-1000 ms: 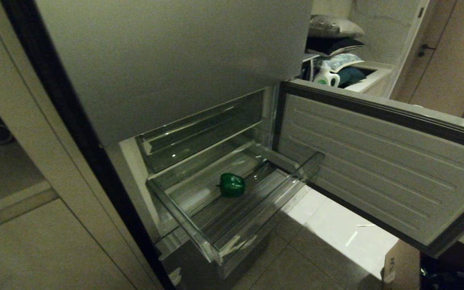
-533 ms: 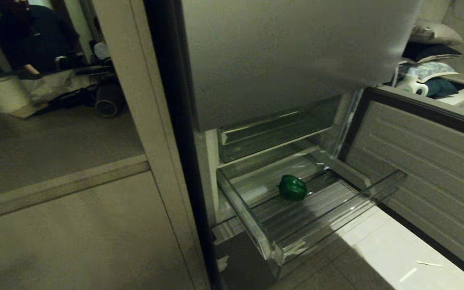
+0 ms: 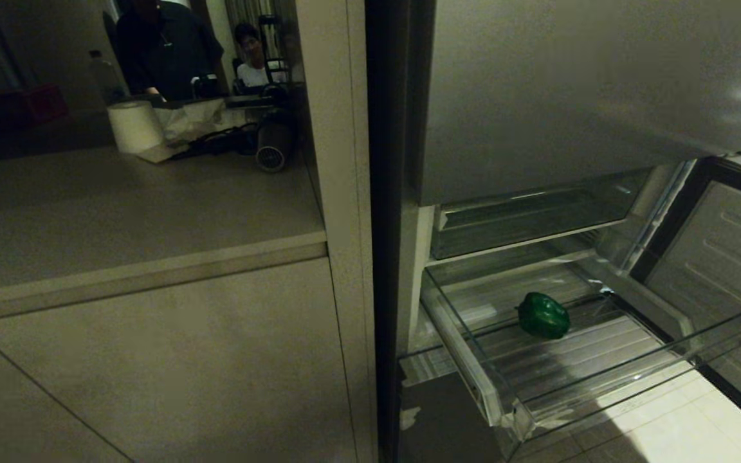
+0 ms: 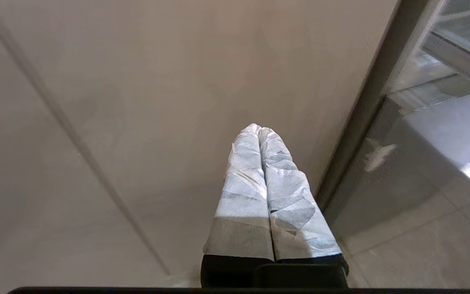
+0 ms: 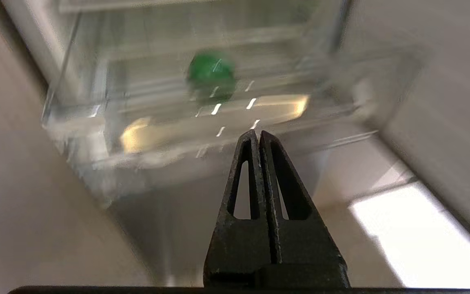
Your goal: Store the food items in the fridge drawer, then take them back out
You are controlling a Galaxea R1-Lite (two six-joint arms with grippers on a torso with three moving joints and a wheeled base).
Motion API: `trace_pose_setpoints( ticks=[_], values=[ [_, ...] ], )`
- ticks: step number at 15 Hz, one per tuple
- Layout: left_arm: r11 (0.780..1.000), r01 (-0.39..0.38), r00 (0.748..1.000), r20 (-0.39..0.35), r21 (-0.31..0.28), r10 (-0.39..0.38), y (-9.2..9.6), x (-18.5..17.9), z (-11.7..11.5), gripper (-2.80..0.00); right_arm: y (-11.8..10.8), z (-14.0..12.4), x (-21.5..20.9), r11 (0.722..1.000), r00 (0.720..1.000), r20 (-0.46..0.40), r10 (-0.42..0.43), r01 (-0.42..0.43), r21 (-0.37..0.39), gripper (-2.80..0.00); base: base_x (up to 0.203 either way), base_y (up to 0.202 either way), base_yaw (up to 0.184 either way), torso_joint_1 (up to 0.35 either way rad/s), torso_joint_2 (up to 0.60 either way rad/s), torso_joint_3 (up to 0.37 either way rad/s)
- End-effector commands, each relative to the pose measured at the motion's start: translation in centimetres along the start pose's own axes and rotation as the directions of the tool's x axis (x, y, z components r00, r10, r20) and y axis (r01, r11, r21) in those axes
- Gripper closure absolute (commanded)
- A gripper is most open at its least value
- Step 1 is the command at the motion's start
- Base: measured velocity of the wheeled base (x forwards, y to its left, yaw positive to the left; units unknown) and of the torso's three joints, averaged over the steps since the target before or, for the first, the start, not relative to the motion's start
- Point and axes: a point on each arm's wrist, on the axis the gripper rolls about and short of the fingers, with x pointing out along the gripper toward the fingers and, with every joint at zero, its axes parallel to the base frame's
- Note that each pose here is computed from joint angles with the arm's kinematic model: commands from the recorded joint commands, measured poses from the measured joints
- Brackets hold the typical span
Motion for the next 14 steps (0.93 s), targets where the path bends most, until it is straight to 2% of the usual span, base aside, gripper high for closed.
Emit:
trace_pose_setpoints(
  ticks=[1,3,6,10,12,14],
  values=[
    [1.000,-0.001,1.000,-0.001,-0.001,0.001,0.0,0.0,0.0,0.00,0.0,-0.3,1.7,1.000,0.983,-0.183,0.004,-0.006,-0.012,0.00,0.000,0.000,0.000,0.000,0.00,0.000],
    [1.000,-0.001,1.000,-0.001,-0.001,0.001,0.0,0.0,0.0,0.00,0.1,1.6,3.9,0.999,0.967,-0.254,0.009,-0.017,-0.028,0.00,0.000,0.000,0.000,0.000,0.00,0.000],
    [1.000,-0.001,1.000,-0.001,-0.001,0.001,0.0,0.0,0.0,0.00,0.2,5.2,9.4,0.999,0.928,-0.372,0.013,-0.025,-0.028,0.00,0.000,0.000,0.000,0.000,0.00,0.000],
    [1.000,-0.001,1.000,-0.001,-0.001,0.001,0.0,0.0,0.0,0.00,0.5,9.7,19.4,1.000,0.899,-0.439,0.019,-0.021,0.000,0.00,0.000,0.000,0.000,0.000,0.00,0.000],
    [1.000,-0.001,1.000,-0.001,-0.001,0.001,0.0,0.0,0.0,0.00,0.7,11.0,23.7,0.999,0.882,-0.469,0.051,-0.046,0.024,0.00,0.000,0.000,0.000,0.000,0.00,0.000],
    [1.000,-0.001,1.000,-0.001,-0.001,0.001,0.0,0.0,0.0,0.00,1.0,11.0,26.9,0.994,0.850,-0.517,0.105,-0.089,0.055,0.00,0.000,0.000,0.000,0.000,0.00,0.000]
  ],
)
